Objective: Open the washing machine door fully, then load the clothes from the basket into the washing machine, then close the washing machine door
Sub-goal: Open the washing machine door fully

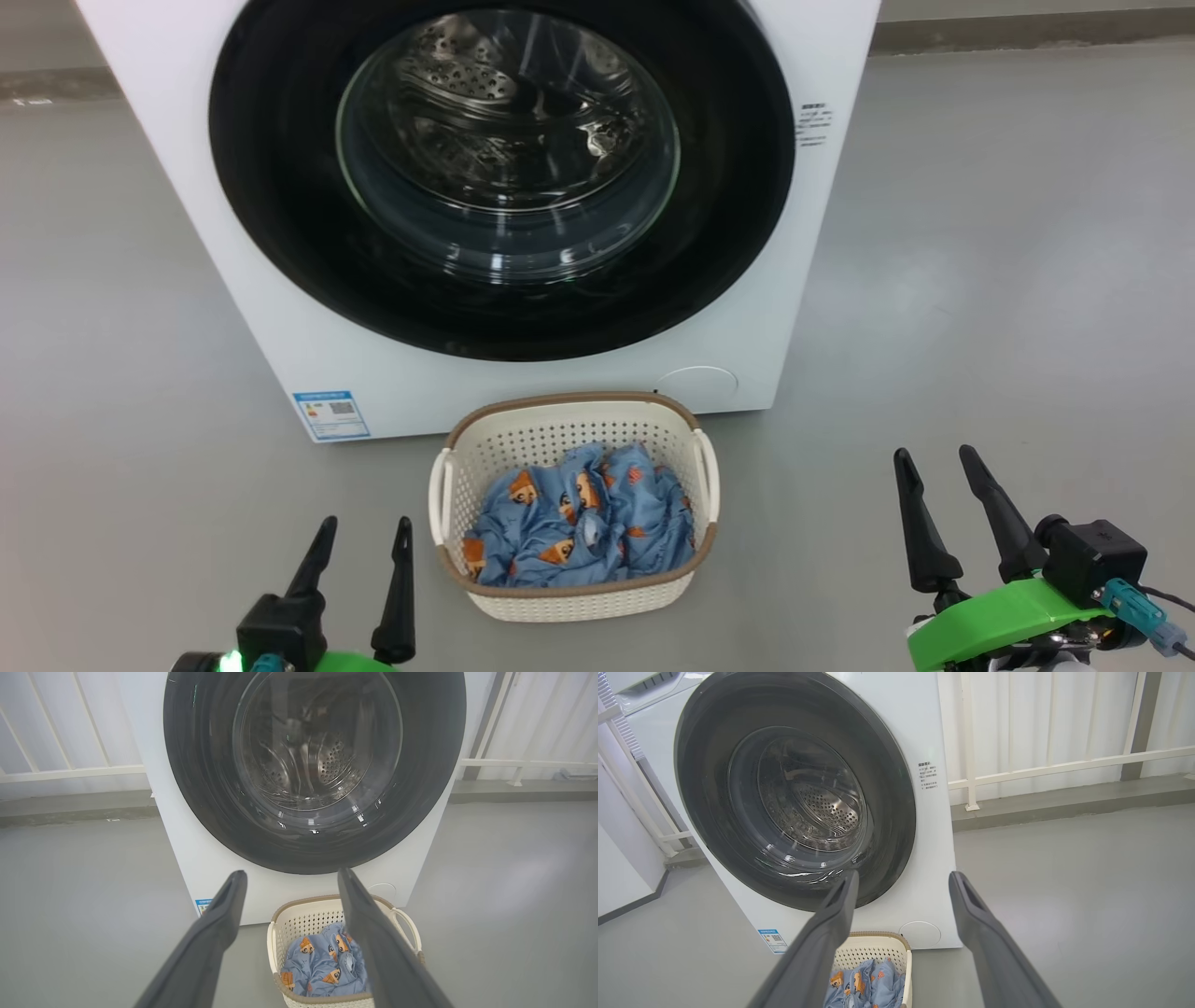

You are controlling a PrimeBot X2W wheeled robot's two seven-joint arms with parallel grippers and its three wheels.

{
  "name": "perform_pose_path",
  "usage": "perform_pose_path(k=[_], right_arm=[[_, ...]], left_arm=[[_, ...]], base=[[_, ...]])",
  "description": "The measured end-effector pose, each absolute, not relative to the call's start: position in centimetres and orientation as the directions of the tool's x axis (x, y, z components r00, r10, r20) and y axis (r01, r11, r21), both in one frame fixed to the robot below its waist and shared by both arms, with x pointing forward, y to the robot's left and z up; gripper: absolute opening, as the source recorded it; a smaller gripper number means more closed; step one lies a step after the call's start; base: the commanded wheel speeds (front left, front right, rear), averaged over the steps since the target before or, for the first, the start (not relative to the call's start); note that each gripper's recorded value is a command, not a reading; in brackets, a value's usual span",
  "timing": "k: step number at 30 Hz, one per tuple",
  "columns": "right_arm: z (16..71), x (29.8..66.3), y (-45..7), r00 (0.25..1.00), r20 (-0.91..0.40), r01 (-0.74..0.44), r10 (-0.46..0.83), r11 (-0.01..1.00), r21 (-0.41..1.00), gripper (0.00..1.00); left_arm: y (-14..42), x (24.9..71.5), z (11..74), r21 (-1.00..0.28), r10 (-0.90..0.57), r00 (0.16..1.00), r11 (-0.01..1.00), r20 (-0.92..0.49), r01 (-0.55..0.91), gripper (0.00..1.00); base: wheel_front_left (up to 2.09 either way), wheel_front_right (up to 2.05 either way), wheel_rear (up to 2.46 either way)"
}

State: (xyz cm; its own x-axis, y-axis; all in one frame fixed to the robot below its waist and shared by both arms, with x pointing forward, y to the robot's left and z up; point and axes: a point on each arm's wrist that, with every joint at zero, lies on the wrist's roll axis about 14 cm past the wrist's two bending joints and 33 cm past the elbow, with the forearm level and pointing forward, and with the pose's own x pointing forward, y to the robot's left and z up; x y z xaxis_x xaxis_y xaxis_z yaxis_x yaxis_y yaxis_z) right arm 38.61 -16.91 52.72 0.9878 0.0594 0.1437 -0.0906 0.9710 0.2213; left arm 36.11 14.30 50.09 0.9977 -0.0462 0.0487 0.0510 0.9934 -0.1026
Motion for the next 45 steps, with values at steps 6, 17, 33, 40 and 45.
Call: perform_pose_path(k=[6,17,33,40,45], right_arm=[[52.6,38.6,-16.9,0.988,0.14,-0.089,0.059,0.971,0.221,1.0],[52.4,38.5,-16.8,0.989,0.133,-0.092,0.063,0.971,0.221,1.0],[52.3,38.6,-16.0,0.987,0.13,-0.118,0.091,0.969,0.215,1.0],[52.3,38.6,-15.8,0.987,0.13,-0.123,0.096,0.969,0.215,1.0],[52.3,38.6,-15.8,0.987,0.131,-0.124,0.097,0.969,0.215,1.0]], left_arm=[[14.3,36.2,50.2,-0.103,-0.047,0.997,0.993,0.053,0.052,1.0],[14.4,36.4,51.4,-0.117,-0.039,0.995,0.992,0.09,0.05,1.0],[14.4,36.3,51.6,-0.12,-0.036,0.994,0.992,0.1,0.048,1.0],[14.4,36.3,51.7,-0.119,-0.038,0.994,0.992,0.102,0.05,1.0],[14.4,36.3,51.7,-0.117,-0.038,0.994,0.992,0.103,0.05,1.0]], base=[[1.19,1.19,-2.38],[1.22,1.18,-2.4],[0.44,0.44,-0.87],[0.0,0.0,0.0],[0.0,0.0,0.0]])
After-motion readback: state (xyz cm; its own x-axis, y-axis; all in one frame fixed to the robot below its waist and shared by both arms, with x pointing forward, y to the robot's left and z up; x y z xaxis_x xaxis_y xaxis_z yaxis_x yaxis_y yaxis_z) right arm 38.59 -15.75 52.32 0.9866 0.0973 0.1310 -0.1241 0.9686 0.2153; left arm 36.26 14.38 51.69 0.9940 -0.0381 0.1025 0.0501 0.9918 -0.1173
